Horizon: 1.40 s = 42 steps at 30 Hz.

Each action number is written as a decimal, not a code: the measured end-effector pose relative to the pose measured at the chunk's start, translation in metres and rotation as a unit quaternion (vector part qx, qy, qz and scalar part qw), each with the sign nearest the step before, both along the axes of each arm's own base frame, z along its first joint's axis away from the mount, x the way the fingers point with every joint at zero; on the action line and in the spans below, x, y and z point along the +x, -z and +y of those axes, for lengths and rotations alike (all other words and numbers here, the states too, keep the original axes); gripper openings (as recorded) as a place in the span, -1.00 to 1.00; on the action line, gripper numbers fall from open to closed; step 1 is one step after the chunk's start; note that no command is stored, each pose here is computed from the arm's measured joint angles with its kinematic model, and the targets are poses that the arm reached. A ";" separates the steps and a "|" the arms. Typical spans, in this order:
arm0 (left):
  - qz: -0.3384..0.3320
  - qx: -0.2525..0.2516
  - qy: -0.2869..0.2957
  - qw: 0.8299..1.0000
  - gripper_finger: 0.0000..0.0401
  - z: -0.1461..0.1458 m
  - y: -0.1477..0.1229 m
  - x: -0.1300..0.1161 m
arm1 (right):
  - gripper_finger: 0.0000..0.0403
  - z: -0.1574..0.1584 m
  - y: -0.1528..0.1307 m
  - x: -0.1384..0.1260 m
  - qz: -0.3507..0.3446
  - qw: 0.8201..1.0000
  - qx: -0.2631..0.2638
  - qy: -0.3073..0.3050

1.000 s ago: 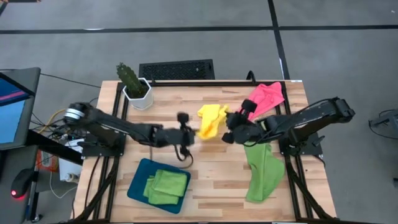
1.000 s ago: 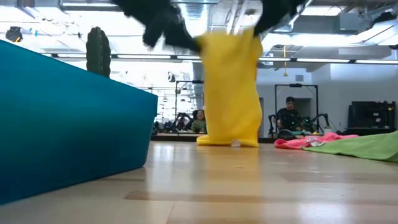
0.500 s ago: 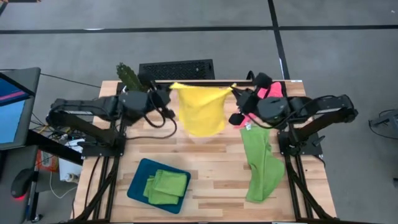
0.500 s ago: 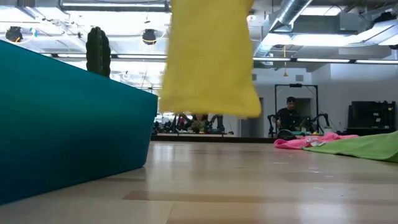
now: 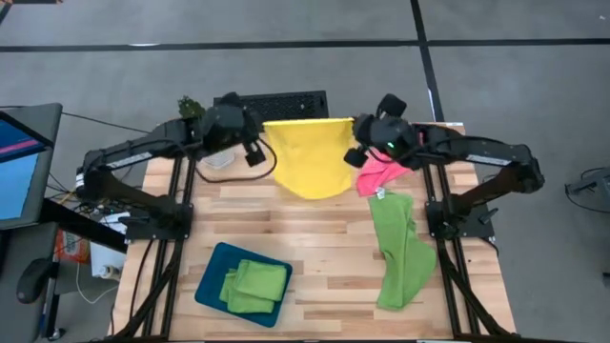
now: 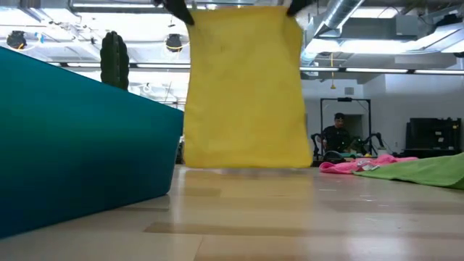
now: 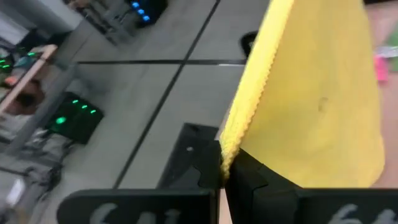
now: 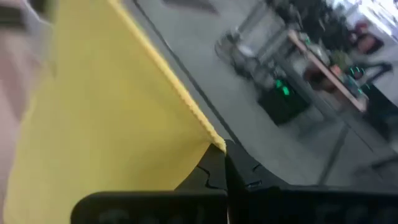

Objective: Fold microfiber towels
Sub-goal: Fold the yellow microfiber

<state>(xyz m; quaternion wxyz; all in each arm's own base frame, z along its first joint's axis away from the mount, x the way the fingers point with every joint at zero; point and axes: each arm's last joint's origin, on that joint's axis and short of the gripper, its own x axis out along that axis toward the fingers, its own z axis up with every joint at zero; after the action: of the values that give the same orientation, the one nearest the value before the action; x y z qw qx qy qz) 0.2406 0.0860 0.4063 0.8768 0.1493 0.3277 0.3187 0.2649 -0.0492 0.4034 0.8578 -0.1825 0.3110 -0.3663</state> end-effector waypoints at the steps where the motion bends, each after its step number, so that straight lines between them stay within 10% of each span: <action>1: 0.003 0.006 -0.008 1.000 -1.00 0.008 0.001 0.002 | -0.98 -0.010 0.007 0.000 0.014 1.000 -0.001 0.013; 11: 0.036 0.155 -0.097 0.982 -1.00 0.101 0.007 0.017 | -0.98 -0.094 0.002 0.019 -0.006 0.987 -0.134 0.089; 19: 0.035 0.265 -0.090 0.959 -1.00 0.112 -0.013 0.014 | -0.97 -0.119 -0.011 0.016 -0.027 0.974 -0.188 0.121; 31: 0.117 0.033 -0.034 0.992 -1.00 0.101 0.064 0.009 | -0.97 -0.089 0.066 0.017 0.040 0.996 0.059 0.061; 42: 0.202 -0.173 0.065 0.962 -1.00 0.009 0.139 0.025 | -0.97 0.016 0.129 0.023 0.096 0.982 0.164 0.009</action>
<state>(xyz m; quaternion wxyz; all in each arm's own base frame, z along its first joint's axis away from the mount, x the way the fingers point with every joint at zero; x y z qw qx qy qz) 0.2654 0.0954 0.2673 0.8235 0.0782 0.5379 0.1626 0.2876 -0.0332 0.2739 0.8388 -0.0709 0.4493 -0.2991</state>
